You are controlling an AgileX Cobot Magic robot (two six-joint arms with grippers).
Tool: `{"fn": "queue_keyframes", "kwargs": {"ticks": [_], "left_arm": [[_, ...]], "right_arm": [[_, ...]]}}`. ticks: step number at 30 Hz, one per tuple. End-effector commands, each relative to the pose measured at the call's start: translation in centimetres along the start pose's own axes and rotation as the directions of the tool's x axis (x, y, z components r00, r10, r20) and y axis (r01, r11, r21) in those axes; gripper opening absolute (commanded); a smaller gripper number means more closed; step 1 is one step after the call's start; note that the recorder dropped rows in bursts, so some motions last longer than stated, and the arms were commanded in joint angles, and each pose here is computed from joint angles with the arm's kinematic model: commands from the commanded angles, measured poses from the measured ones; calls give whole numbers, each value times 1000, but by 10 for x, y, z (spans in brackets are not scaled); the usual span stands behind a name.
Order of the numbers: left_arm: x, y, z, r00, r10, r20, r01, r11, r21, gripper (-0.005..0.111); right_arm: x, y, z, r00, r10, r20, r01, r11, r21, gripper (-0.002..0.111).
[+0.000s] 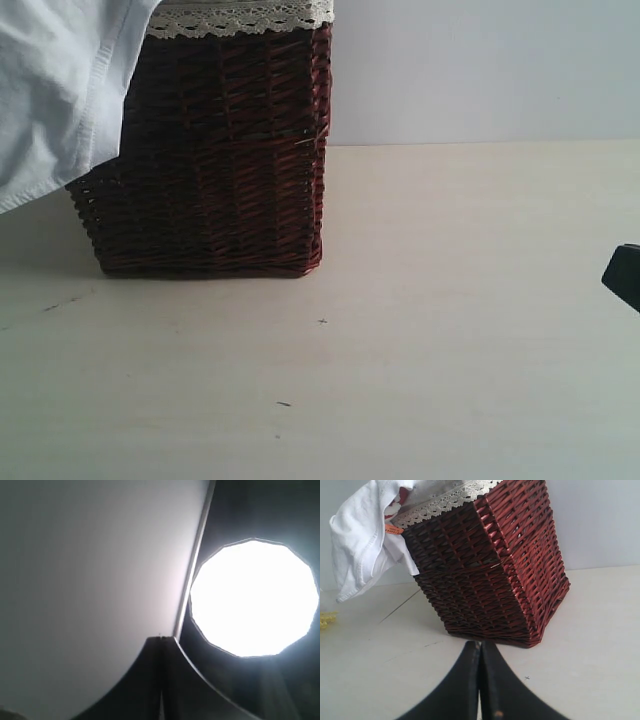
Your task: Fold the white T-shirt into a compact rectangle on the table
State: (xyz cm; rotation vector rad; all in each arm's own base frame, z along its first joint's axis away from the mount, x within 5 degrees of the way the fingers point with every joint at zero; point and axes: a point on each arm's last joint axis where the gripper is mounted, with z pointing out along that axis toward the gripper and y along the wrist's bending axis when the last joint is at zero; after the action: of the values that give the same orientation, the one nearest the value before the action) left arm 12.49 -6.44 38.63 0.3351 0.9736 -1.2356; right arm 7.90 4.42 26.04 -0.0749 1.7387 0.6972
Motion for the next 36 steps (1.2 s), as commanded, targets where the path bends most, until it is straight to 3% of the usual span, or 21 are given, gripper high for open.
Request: {"fn": "queue_keyframes", "kwargs": {"ticks": [1,8,11,14,20,24,28,30,36], "left_arm": [[-16,2,-2,954,245,172,-236,969,-72,0],[-32,16,-18,865,314,391,-214,937,-277,0],[-32,21,-23,831,410,376,-268,888,-375,0],[-32,26,-24,803,518,295,-354,812,-464,0],[-34,39,-34,807,527,268,-237,703,-670,0],[-33,43,-42,846,480,231,-134,611,-780,0],[-25,43,-48,896,443,39,-213,504,-837,0],[-18,42,-49,915,399,-61,-270,492,-828,0],[0,35,-52,952,217,-217,-302,539,-787,0]], "right_arm": [[-2,2,0,1000,-8,-1,8,1000,-10,0],[-2,2,0,1000,-8,-1,8,1000,-10,0],[-2,2,0,1000,-8,-1,8,1000,-10,0],[-2,2,0,1000,-8,-1,8,1000,-10,0],[-2,2,0,1000,-8,-1,8,1000,-10,0],[-2,2,0,1000,-8,-1,8,1000,-10,0],[-2,2,0,1000,-8,-1,8,1000,-10,0],[-2,2,0,1000,-8,-1,8,1000,-10,0],[-2,2,0,1000,-8,-1,8,1000,-10,0]]}}
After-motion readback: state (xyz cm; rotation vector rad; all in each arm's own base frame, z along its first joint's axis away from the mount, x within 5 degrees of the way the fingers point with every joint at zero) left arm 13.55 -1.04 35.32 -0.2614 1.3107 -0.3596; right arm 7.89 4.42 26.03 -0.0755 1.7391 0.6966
